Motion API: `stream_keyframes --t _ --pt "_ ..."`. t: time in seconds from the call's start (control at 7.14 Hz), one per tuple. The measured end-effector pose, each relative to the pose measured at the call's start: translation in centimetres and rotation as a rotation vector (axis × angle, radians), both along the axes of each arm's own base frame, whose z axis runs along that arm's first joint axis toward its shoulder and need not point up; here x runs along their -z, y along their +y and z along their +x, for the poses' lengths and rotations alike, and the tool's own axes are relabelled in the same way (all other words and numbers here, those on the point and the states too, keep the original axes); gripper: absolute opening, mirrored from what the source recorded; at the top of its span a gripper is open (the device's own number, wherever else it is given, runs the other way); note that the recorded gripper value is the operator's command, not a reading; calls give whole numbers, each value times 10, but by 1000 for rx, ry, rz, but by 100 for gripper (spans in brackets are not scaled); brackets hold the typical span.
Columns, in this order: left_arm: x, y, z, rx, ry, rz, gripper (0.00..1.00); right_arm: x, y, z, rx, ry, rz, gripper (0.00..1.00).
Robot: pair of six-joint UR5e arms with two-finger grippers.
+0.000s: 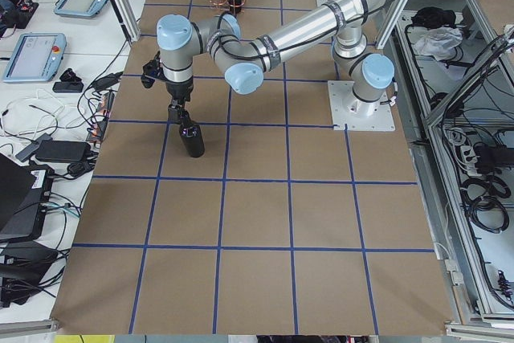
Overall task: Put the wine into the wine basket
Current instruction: 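Grasp the bottle neck with the left gripper and lift it upright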
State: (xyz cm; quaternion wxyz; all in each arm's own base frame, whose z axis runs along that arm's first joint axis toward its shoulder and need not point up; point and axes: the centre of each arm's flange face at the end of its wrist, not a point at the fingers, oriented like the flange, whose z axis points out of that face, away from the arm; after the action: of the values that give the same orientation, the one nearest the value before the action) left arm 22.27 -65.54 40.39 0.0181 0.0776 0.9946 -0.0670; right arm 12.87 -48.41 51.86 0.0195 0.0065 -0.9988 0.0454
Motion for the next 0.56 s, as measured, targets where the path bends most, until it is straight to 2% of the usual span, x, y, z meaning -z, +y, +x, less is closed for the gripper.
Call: stream_keyframes --t 0.56 --pt "22 -9 4 -5 30 28 69 0 0 0 1 1 4 100"
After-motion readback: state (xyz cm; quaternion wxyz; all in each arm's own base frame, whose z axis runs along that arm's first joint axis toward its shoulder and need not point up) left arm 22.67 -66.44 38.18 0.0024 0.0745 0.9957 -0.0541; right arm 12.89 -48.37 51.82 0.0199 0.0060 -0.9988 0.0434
